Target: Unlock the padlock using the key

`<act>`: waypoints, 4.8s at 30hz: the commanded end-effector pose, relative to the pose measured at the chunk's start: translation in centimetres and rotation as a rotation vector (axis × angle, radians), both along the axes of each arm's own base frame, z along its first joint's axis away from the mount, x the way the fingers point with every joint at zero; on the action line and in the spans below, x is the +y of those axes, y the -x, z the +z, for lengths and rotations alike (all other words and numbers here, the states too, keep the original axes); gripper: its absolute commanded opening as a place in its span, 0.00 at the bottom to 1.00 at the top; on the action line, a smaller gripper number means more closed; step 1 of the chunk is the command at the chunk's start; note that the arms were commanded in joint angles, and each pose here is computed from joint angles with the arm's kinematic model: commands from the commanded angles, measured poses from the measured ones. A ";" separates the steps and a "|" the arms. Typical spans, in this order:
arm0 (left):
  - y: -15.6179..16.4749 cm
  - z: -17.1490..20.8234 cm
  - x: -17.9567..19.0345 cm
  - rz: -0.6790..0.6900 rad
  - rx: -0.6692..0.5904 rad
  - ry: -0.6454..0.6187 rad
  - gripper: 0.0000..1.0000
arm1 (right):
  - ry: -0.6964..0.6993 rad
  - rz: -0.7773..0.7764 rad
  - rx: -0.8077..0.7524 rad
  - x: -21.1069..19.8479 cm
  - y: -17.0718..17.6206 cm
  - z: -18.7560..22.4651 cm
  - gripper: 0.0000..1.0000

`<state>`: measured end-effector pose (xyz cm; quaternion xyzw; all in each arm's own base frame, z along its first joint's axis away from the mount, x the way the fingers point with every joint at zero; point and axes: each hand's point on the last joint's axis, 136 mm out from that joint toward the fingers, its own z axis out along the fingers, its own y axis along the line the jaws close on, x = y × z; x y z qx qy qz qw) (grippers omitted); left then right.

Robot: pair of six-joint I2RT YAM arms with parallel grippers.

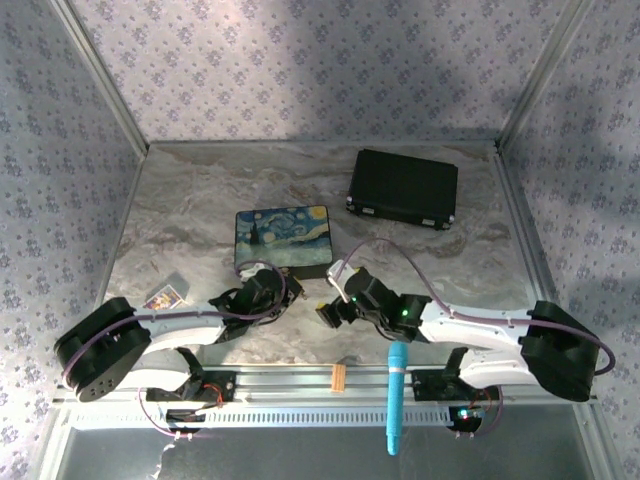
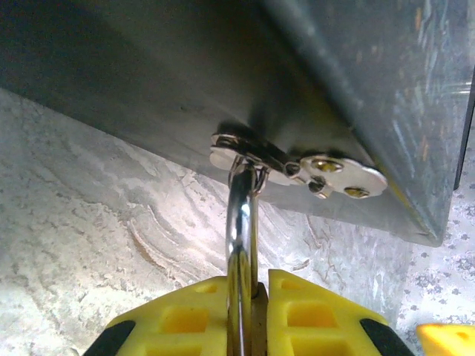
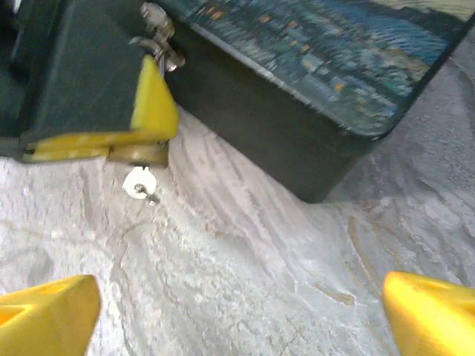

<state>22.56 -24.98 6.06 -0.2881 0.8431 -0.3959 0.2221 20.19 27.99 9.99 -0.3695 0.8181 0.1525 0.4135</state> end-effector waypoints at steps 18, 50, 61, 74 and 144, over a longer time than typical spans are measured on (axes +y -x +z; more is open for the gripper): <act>0.3 -0.5 -0.9 0.012 0.052 0.076 0.00 | 0.068 0.263 -0.078 6.3 -0.3 -2.2 0.45; 1.7 -1.4 -0.8 -0.028 0.079 0.071 0.00 | -0.110 0.280 0.148 7.2 -2.5 -3.1 0.07; 2.0 -1.7 0.2 -0.085 0.062 -0.091 0.00 | -0.123 0.092 0.196 5.4 -1.9 -2.0 0.42; 2.9 -3.6 1.0 -0.168 0.120 -0.269 0.00 | -0.287 -0.485 0.394 -0.3 -7.7 2.6 0.84; 3.7 -4.1 9.8 -0.430 0.197 -1.592 0.17 | -0.029 -0.538 0.533 -0.8 -10.9 -4.9 0.77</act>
